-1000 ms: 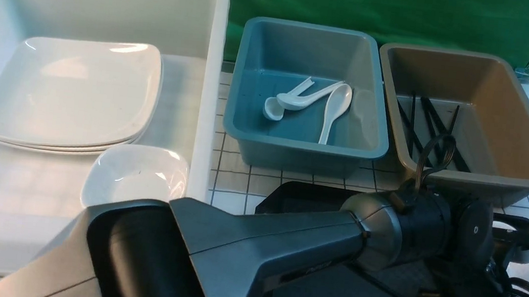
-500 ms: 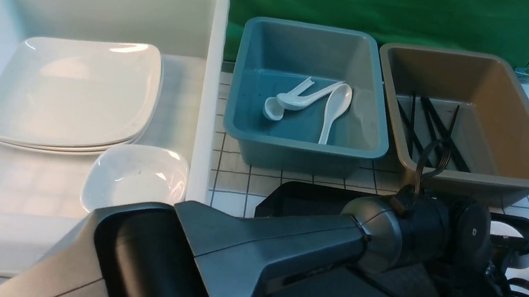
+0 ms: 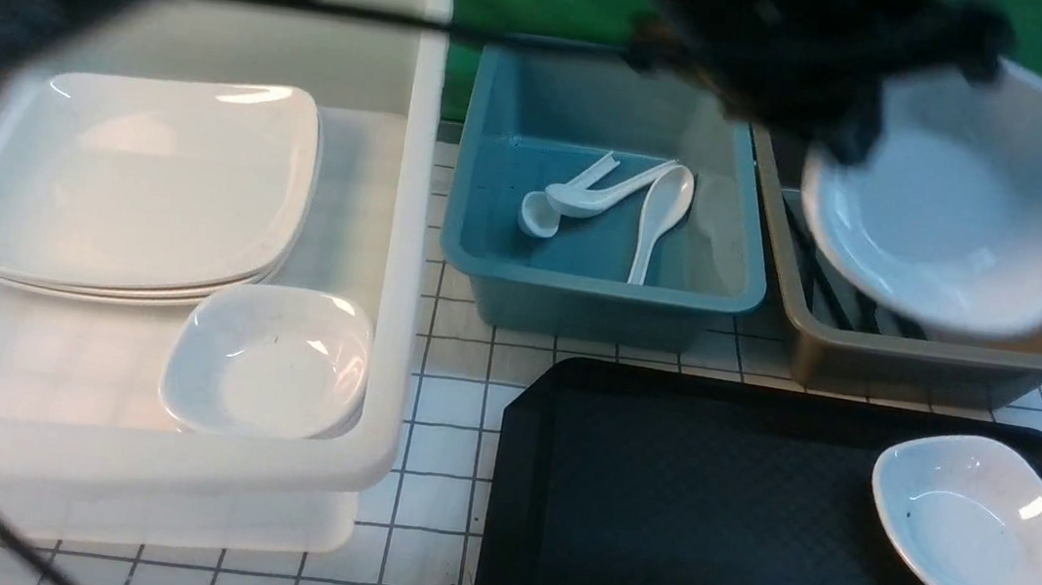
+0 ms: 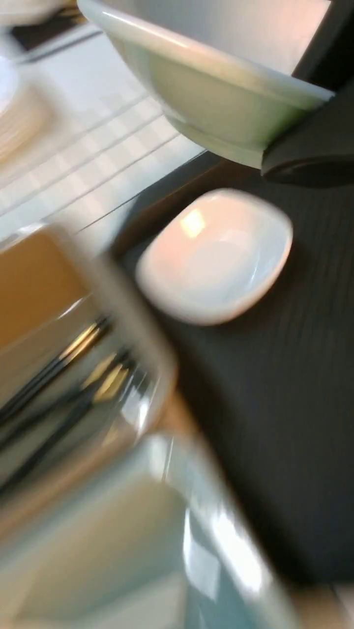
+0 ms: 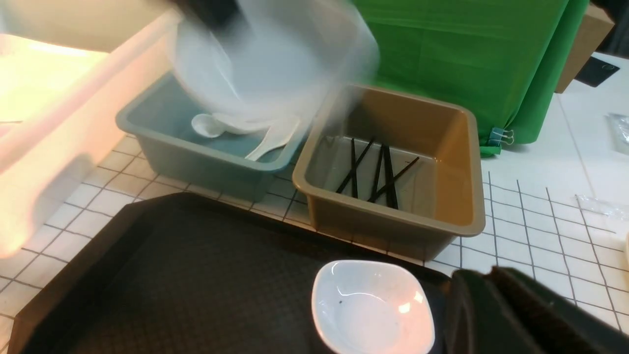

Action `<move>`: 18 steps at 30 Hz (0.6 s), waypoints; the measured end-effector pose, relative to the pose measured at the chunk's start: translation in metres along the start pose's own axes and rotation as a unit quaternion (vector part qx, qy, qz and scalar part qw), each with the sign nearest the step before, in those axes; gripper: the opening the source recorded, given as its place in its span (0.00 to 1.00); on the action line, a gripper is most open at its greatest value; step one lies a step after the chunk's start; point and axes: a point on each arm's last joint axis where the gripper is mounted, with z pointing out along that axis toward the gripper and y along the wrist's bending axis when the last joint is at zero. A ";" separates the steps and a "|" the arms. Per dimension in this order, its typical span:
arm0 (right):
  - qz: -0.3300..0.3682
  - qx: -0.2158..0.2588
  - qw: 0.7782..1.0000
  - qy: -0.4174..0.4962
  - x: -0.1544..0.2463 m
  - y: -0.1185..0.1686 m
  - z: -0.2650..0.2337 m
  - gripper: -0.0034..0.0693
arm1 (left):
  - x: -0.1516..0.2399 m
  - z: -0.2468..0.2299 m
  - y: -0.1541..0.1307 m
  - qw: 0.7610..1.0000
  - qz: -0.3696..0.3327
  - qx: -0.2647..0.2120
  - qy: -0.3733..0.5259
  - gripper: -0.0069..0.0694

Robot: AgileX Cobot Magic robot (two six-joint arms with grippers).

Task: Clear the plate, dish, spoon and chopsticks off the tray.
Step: Use the left arm to grab a small plate from the dinner plate, then use the left arm to put the small plate into the large storage box on the left

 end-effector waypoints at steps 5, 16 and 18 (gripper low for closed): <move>0.000 0.000 1.000 -0.002 0.000 0.000 0.000 0.12 | -0.002 -0.105 0.065 0.991 -0.041 -0.111 -0.060 0.10; 0.000 0.001 1.000 -0.004 -0.001 0.000 0.000 0.12 | 0.098 -0.128 0.220 0.932 -0.262 -0.250 -0.001 0.10; 0.000 0.001 1.000 -0.004 -0.001 0.000 0.000 0.12 | 0.116 -0.115 0.239 0.928 -0.292 -0.230 0.005 0.10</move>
